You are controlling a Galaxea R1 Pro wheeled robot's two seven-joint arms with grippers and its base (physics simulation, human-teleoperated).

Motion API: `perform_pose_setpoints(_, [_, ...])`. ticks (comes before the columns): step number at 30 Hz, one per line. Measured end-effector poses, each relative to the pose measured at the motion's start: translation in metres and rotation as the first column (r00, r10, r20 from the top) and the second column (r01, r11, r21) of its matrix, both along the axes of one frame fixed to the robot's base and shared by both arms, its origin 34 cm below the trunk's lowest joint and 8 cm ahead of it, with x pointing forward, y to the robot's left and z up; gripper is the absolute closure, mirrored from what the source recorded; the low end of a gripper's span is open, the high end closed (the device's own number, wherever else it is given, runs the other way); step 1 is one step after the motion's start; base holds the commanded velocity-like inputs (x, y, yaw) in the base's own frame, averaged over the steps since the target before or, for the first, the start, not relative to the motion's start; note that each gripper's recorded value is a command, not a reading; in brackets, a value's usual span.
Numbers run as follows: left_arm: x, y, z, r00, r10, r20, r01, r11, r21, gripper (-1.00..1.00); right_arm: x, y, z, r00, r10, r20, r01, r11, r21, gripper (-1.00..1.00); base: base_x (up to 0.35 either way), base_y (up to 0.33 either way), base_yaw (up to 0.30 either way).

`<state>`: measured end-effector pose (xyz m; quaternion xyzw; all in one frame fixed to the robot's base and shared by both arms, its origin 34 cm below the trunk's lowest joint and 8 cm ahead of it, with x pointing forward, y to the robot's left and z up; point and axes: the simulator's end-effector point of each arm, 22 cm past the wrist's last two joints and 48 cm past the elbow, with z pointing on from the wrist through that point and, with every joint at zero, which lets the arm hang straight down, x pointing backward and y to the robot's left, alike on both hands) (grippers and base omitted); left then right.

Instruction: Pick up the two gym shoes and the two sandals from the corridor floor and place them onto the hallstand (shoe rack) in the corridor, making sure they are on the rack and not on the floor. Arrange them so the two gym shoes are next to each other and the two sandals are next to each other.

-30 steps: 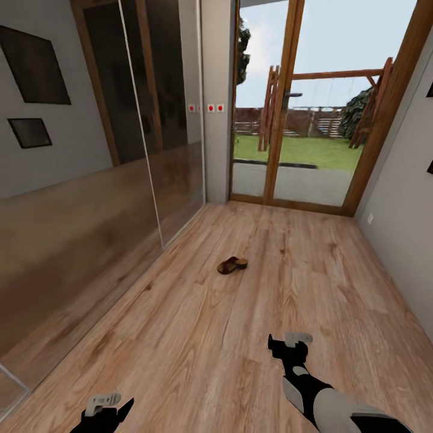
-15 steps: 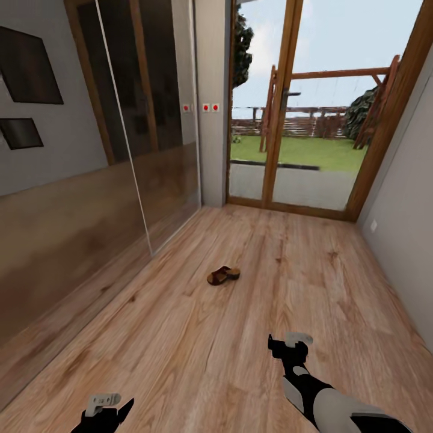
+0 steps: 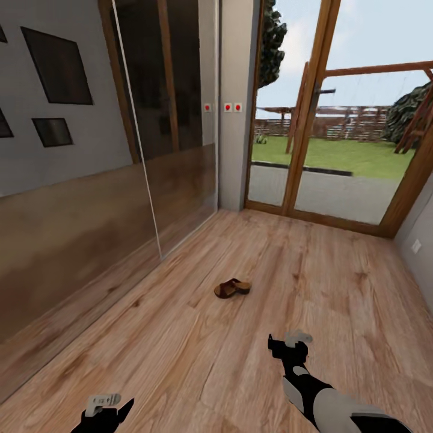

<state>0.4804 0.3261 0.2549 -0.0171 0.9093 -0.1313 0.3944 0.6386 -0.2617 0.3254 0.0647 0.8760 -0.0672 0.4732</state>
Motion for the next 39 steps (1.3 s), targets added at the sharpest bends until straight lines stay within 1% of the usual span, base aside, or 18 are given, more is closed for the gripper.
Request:
perform_pose_setpoints(14, [0.0000,-0.0001,0.0000,1.000,0.000,0.000,0.000,1.000,0.000,-1.00,0.0000,-0.0001,0.0000,1.000,0.000,0.000,0.000,1.000,0.000,-1.00,0.280,-0.261,0.213])
perform_pose_setpoints(30, [0.0001,-0.0004,-0.0001,1.000,0.000,0.000,0.000,1.000,0.000,-1.00,0.0000,-0.0002,-0.0001,1.000,0.000,0.000,0.000,1.000,0.000,-1.00,0.220,-0.280,0.017])
perform_pose_setpoints(35, [0.0000,0.0000,-0.0003,1.000,0.000,-0.001,0.000,1.000,0.000,-1.00,0.0000,-0.0001,-0.0003,1.000,0.000,0.000,0.000,1.000,0.000,-1.00,0.072,-0.291,0.013])
perform_pose_setpoints(39, [0.0000,0.0000,-0.0003,1.000,0.000,-0.001,0.000,1.000,0.000,-1.00,0.0000,0.0000,-0.0004,1.000,0.000,-0.001,0.000,1.000,0.000,-1.00,0.016,-0.229,0.132])
